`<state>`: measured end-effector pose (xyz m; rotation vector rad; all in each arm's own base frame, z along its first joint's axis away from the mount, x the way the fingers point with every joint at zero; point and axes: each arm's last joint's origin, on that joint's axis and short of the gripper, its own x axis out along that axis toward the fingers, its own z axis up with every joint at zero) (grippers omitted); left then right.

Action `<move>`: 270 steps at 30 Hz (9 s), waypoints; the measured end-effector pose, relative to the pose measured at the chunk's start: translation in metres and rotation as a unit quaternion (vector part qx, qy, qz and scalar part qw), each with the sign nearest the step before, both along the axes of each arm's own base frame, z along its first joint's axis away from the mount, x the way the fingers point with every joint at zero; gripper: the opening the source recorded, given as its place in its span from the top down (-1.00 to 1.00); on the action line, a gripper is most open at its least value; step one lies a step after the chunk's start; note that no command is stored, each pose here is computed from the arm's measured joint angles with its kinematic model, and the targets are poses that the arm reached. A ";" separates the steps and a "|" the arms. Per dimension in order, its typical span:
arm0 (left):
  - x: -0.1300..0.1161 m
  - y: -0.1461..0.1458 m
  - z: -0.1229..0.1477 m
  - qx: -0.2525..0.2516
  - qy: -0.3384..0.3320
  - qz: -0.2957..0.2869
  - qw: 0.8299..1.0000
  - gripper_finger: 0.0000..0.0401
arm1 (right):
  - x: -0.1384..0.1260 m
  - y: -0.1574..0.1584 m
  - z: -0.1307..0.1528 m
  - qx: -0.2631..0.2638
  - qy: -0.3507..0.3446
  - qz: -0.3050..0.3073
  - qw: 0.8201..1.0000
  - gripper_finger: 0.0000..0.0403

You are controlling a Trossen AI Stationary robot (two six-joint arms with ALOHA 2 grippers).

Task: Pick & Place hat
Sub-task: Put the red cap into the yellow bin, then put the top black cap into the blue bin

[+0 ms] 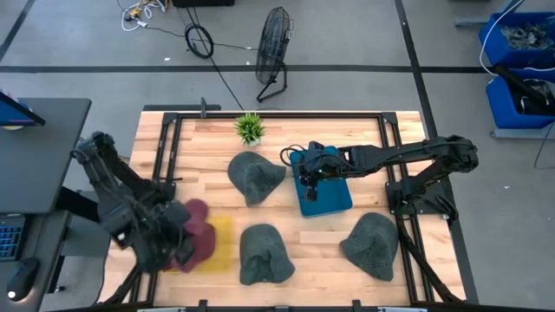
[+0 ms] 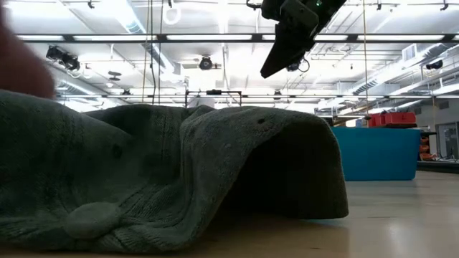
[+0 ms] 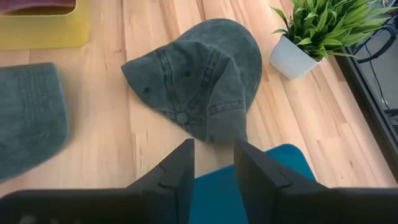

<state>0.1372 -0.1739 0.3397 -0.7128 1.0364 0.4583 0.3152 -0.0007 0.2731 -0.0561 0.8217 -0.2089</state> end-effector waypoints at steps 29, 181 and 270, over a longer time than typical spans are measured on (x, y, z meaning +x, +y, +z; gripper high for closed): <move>0.002 -0.031 -0.002 -0.026 -0.048 -0.099 0.994 0.97 | 0.003 0.000 0.003 -0.010 -0.018 0.011 1.000 0.41; 0.053 -0.078 -0.026 0.298 -0.108 -0.054 0.947 0.94 | -0.065 0.044 0.110 -0.050 -0.066 0.128 0.988 0.99; 0.204 0.181 -0.178 0.217 0.075 0.002 0.973 0.30 | -0.143 0.012 -0.013 -0.037 -0.018 -0.074 0.996 0.99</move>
